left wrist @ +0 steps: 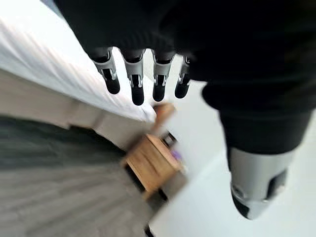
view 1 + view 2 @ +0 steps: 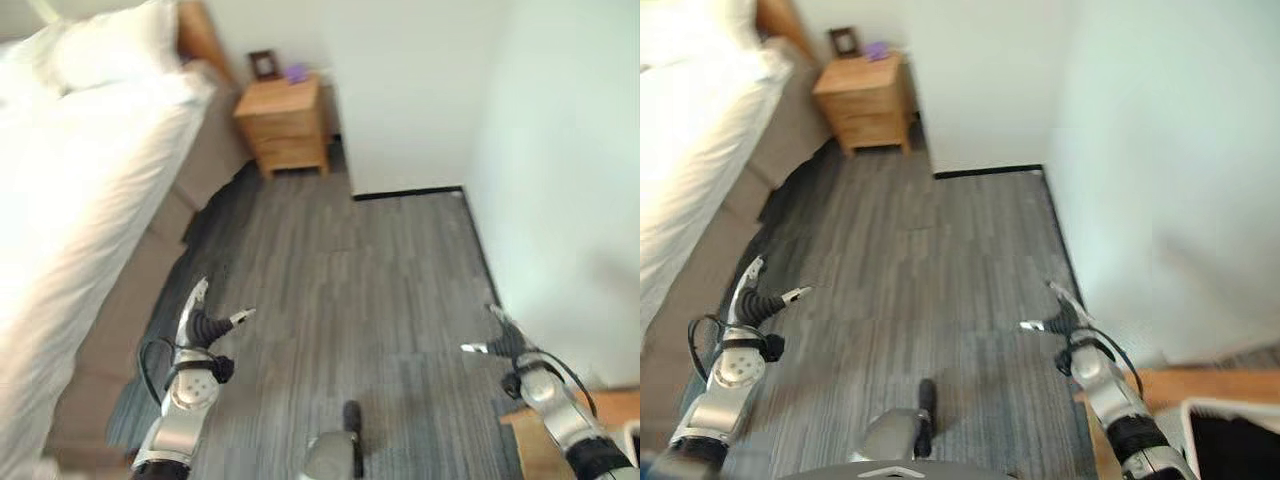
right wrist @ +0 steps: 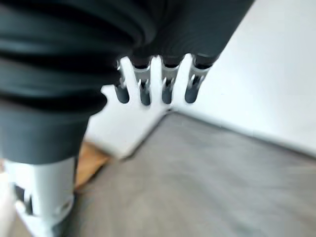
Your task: Pick up bed clothes into laundry basket.
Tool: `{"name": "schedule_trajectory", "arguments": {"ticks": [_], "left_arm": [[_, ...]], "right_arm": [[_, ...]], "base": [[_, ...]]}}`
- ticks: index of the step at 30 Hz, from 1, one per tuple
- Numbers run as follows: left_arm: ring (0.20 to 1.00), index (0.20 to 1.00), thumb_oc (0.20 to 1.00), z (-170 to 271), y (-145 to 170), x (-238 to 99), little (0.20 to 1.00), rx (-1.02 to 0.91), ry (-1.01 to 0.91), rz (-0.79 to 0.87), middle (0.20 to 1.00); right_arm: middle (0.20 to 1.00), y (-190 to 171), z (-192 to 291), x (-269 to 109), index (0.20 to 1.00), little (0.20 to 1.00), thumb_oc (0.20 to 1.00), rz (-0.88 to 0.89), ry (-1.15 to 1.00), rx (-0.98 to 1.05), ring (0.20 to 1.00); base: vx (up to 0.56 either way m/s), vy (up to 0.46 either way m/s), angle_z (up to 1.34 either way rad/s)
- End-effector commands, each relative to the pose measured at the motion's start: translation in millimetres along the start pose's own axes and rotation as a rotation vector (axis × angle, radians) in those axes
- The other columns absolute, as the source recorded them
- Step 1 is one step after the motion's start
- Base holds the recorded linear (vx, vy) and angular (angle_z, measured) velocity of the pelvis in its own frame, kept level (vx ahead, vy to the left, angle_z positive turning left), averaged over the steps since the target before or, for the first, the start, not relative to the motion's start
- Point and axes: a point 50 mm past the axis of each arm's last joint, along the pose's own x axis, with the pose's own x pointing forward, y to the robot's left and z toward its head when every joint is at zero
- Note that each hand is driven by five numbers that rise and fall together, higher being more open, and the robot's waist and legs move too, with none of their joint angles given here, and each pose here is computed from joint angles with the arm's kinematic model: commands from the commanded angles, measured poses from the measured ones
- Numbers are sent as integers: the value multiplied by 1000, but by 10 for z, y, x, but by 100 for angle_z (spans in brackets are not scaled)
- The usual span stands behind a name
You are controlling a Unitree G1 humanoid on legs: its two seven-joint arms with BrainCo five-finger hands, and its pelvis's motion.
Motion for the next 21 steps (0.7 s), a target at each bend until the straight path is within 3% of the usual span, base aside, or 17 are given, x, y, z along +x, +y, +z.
{"name": "schedule_trajectory", "arguments": {"ticks": [1, 3, 5, 9, 15, 18, 21], "left_arm": [[1000, 1000, 1000, 418, 245, 197, 1000, -45, -221, -14, 1000], [1000, 1000, 1000, 407, 337, 102, 1000, -97, -235, 9, 1000], [1000, 1000, 1000, 351, 312, 18, 1000, -147, -210, 14, 1000], [1000, 1000, 1000, 412, 203, -40, 1000, -240, -241, -38, 1000], [1000, 1000, 1000, 606, 43, 94, 1000, -392, -298, -141, 1000], [1000, 1000, 1000, 674, 46, 107, 1000, -371, -330, -176, 1000], [1000, 1000, 1000, 631, 67, 93, 1000, -367, -319, -149, 1000]], "right_arm": [[1000, -595, 408, 188, 1000, 1000, 1000, -168, -176, 190, 1000], [1000, -660, 372, -9, 1000, 1000, 1000, -190, -235, 235, 1000], [1000, -449, 294, -106, 1000, 1000, 1000, -127, -217, 210, 1000], [1000, -400, 750, -36, 1000, 1000, 1000, -120, -414, 204, 1000], [1000, -448, 908, 6, 1000, 1000, 1000, -149, -468, 216, 1000], [1000, -379, 916, -6, 1000, 1000, 1000, -106, -462, 216, 1000], [1000, -311, 1004, 44, 1000, 1000, 1000, -69, -484, 215, 1000]], "base": [[74, 125, 320], [149, 212, 247], [153, 271, 159], [158, 130, 205], [227, -271, 247], [164, -280, 281], [67, -228, 116]]}}
